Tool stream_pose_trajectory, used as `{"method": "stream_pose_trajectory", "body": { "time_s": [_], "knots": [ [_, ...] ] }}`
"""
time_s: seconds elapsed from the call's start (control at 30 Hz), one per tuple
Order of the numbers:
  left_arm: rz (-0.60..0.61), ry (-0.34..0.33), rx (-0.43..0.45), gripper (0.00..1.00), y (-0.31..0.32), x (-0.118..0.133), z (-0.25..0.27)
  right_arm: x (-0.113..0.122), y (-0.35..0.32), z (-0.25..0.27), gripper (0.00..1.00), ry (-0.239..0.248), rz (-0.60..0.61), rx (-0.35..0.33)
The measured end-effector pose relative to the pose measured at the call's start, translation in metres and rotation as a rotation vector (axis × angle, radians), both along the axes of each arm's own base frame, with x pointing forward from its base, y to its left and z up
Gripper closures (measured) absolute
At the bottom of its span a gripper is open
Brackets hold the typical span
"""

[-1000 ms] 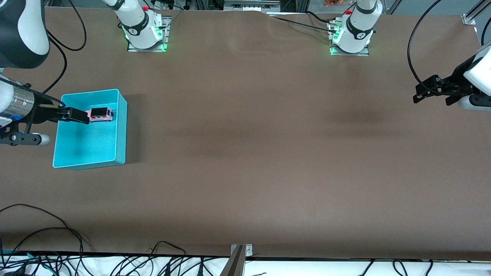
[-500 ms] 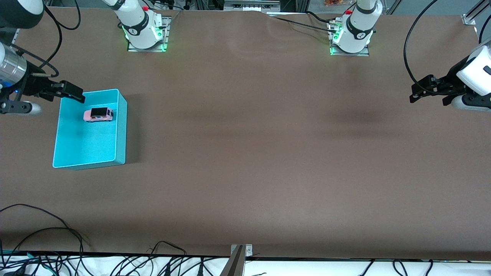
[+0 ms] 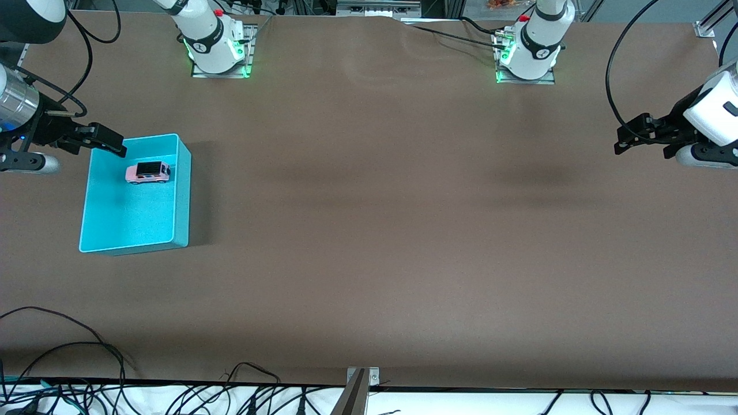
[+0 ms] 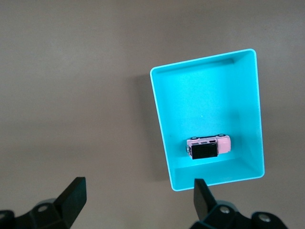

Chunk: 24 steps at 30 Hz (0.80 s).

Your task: Wind and store pink jeep toy

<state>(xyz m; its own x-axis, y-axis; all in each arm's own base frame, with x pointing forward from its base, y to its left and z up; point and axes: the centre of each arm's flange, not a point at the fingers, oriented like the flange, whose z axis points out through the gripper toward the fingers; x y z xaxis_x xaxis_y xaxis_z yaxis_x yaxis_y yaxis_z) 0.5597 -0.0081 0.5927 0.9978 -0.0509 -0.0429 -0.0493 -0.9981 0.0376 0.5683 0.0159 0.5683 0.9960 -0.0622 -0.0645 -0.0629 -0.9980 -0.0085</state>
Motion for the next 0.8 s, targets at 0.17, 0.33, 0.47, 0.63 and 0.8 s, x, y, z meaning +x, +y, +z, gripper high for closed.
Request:
{"method": "stream_pose_trajectory", "body": {
  "time_s": [0.17,0.33,0.47,0.63,0.8],
  "knots": [
    [0.000,0.002,0.000,0.00,0.0001,-0.0001,-0.0004,0.0007,-0.0009,-0.0015,0.00,0.002,-0.002,0.000],
    [0.000,0.004,0.001,0.00,0.0004,-0.0002,-0.0007,0.0014,-0.0011,-0.0030,0.00,0.005,-0.002,0.000],
    [0.000,0.004,0.001,0.00,0.0001,-0.0002,-0.0007,0.0016,-0.0016,-0.0037,0.00,0.006,-0.003,-0.001],
    [-0.001,0.005,0.001,0.00,-0.0004,-0.0003,-0.0009,0.0019,-0.0017,-0.0044,0.00,0.007,-0.003,-0.001],
    [-0.001,0.006,0.001,0.00,-0.0004,-0.0003,-0.0010,0.0021,-0.0017,-0.0048,0.00,0.008,-0.003,-0.001]
  ]
}}
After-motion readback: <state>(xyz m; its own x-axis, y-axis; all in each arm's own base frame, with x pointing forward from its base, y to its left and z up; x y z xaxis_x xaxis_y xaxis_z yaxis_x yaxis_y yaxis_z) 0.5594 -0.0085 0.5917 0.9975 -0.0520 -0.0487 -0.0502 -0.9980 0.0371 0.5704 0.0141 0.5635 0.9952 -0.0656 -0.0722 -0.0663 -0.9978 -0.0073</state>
